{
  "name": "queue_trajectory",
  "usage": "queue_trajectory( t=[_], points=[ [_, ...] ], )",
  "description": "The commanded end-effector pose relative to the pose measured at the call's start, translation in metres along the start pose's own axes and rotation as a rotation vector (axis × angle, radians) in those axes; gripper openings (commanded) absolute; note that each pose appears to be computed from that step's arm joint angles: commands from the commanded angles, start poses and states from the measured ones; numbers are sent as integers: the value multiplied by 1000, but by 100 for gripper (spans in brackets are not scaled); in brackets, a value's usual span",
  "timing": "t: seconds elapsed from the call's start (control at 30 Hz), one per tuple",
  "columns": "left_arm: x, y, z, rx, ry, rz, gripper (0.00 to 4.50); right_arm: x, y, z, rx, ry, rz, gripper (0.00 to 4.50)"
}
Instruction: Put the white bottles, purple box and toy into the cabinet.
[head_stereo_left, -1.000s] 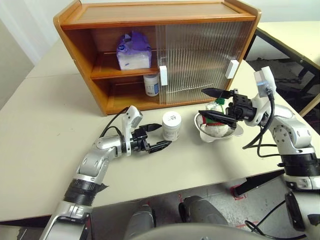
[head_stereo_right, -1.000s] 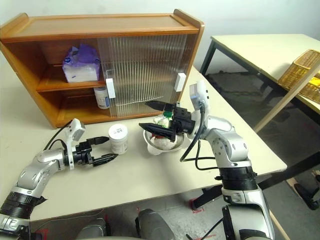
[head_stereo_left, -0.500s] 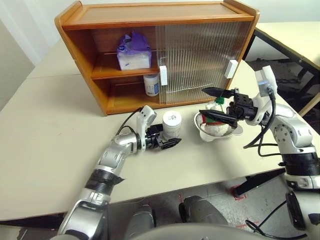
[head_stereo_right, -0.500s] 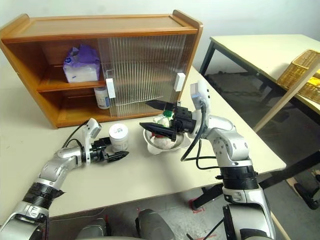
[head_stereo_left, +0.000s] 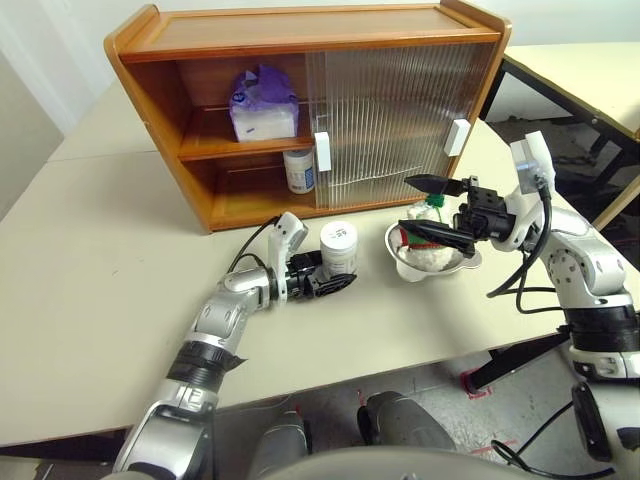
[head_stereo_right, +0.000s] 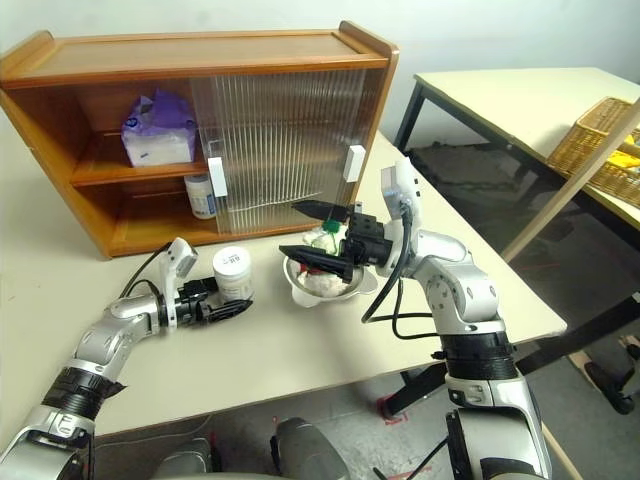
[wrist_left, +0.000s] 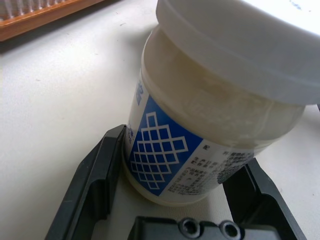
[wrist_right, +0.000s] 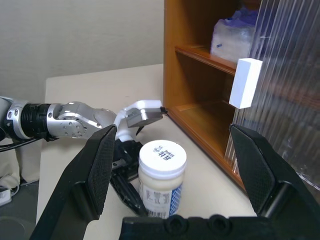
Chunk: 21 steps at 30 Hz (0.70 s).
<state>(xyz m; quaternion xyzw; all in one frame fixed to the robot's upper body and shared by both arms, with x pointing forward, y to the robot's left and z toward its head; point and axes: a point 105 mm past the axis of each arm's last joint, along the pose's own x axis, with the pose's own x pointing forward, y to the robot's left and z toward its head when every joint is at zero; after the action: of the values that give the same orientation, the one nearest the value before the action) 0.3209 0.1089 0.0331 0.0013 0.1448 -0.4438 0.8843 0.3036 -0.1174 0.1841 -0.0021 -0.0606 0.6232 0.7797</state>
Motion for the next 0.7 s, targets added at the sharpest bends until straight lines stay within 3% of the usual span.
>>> queue_trajectory(
  t=[0.03,0.17,0.7],
  points=[
    [-17,32,20,66,-104,210,330,-1,0,0,-6,1,-4,450],
    [-33,56,36,60,-229,412,330,-1,-1,-1,-8,7,-3,450],
    [-41,103,42,114,-205,727,330,1,0,2,-9,2,-1,450]
  ],
)
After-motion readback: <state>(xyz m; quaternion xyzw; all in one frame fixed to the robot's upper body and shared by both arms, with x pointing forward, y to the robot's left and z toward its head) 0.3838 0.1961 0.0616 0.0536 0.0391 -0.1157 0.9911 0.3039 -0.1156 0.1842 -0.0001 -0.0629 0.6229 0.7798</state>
